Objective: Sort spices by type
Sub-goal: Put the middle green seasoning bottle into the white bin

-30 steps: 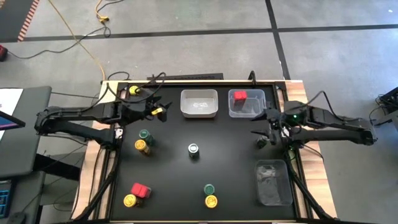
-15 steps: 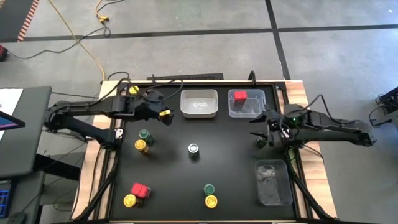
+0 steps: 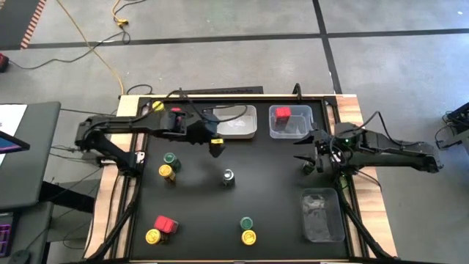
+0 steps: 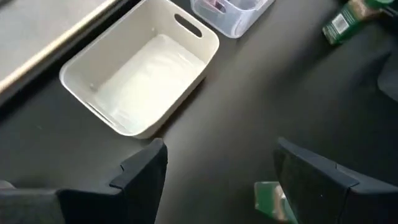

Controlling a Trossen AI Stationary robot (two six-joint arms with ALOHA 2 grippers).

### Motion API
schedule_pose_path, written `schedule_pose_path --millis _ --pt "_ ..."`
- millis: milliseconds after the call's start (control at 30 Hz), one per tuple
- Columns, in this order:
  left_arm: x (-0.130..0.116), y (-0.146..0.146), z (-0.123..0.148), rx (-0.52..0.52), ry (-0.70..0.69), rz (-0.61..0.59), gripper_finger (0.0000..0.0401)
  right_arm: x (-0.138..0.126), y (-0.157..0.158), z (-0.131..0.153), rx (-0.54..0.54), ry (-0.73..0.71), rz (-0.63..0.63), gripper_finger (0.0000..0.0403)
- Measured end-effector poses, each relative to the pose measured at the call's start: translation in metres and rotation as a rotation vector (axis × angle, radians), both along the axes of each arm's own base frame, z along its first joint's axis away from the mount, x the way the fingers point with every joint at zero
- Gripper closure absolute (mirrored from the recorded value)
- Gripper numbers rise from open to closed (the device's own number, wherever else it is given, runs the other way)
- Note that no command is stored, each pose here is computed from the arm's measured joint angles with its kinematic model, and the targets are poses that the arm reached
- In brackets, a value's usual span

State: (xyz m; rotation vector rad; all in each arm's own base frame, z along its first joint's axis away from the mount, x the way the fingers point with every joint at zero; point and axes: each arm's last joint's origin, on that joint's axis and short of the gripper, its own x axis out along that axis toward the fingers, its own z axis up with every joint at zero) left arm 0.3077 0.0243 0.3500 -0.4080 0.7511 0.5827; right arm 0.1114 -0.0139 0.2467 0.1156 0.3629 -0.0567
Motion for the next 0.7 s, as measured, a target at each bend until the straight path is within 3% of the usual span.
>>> schedule_pose_path --millis 300,500,700 --pt "0.047 -0.011 -0.020 -0.228 0.001 0.084 0.0122 0.000 0.000 -0.001 0.003 0.008 -0.001 0.0117" --pt "0.061 -0.023 -0.031 -0.238 0.062 0.064 0.0122 -0.001 0.000 -0.002 0.005 0.017 -0.001 0.0117" --pt "0.059 -0.026 -0.029 -0.266 0.072 0.078 0.0122 -0.001 0.000 -0.003 0.059 0.034 -0.028 0.0117"
